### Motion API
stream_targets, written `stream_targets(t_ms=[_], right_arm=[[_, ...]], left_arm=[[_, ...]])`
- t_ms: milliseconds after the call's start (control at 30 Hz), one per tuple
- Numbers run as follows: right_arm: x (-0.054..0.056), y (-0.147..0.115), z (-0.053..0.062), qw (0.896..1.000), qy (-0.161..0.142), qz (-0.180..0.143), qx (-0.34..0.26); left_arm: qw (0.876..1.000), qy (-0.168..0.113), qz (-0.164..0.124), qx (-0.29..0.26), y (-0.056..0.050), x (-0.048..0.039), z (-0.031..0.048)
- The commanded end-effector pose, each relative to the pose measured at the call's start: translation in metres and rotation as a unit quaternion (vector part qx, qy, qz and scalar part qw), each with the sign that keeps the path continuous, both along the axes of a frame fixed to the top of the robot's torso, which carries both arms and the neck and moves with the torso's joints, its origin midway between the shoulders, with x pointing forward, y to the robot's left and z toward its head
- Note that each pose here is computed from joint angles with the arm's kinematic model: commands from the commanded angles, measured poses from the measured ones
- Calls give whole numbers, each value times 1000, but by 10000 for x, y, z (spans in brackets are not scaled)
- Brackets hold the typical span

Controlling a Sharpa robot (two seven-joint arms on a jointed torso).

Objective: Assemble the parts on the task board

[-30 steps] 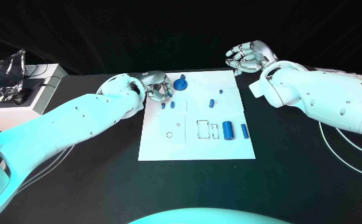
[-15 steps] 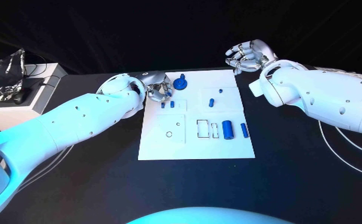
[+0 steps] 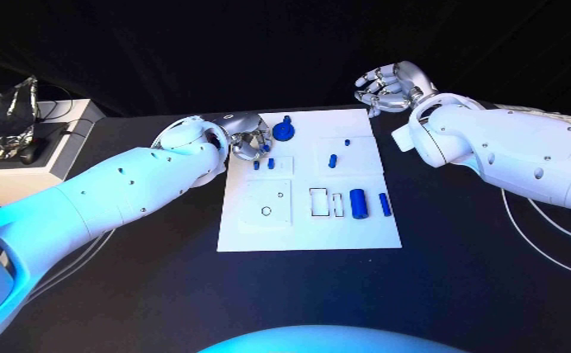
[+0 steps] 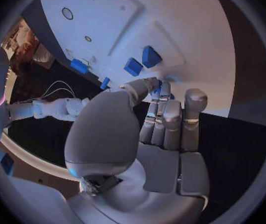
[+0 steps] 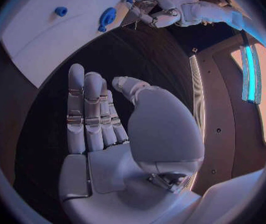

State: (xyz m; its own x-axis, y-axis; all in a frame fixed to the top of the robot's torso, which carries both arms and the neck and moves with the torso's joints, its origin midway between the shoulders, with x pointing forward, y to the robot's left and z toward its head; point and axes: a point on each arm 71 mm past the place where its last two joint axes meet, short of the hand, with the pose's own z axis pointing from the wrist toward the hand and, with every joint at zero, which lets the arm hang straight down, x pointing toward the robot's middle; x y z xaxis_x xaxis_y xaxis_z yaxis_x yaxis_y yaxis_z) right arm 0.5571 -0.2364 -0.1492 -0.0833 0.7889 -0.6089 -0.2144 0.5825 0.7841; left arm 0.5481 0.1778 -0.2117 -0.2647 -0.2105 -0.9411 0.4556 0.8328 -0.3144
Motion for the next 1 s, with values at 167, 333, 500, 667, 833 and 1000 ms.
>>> stream_targets(t_ms=[167, 333, 500, 667, 833, 1000], right_arm=[[-3, 11, 4, 1000, -5, 6, -3], [-3, 9, 4, 1000, -6, 5, -3], [-3, 1, 5, 1000, -7, 4, -3], [-3, -1, 3, 1000, -6, 3, -3], [-3, -3, -2, 1000, -6, 3, -3], [-4, -7, -12, 1000, -4, 3, -4]], left_arm=[[1000, 7, -3, 7, -12, -14, -30], [1000, 5, 0, 9, -3, -12, -29], [1000, 5, 3, 10, 16, -10, -28], [1000, 3, 7, 12, 42, -5, -29], [1000, 2, 12, 13, 72, 5, -33], [1000, 6, 17, 17, 102, 11, -42]])
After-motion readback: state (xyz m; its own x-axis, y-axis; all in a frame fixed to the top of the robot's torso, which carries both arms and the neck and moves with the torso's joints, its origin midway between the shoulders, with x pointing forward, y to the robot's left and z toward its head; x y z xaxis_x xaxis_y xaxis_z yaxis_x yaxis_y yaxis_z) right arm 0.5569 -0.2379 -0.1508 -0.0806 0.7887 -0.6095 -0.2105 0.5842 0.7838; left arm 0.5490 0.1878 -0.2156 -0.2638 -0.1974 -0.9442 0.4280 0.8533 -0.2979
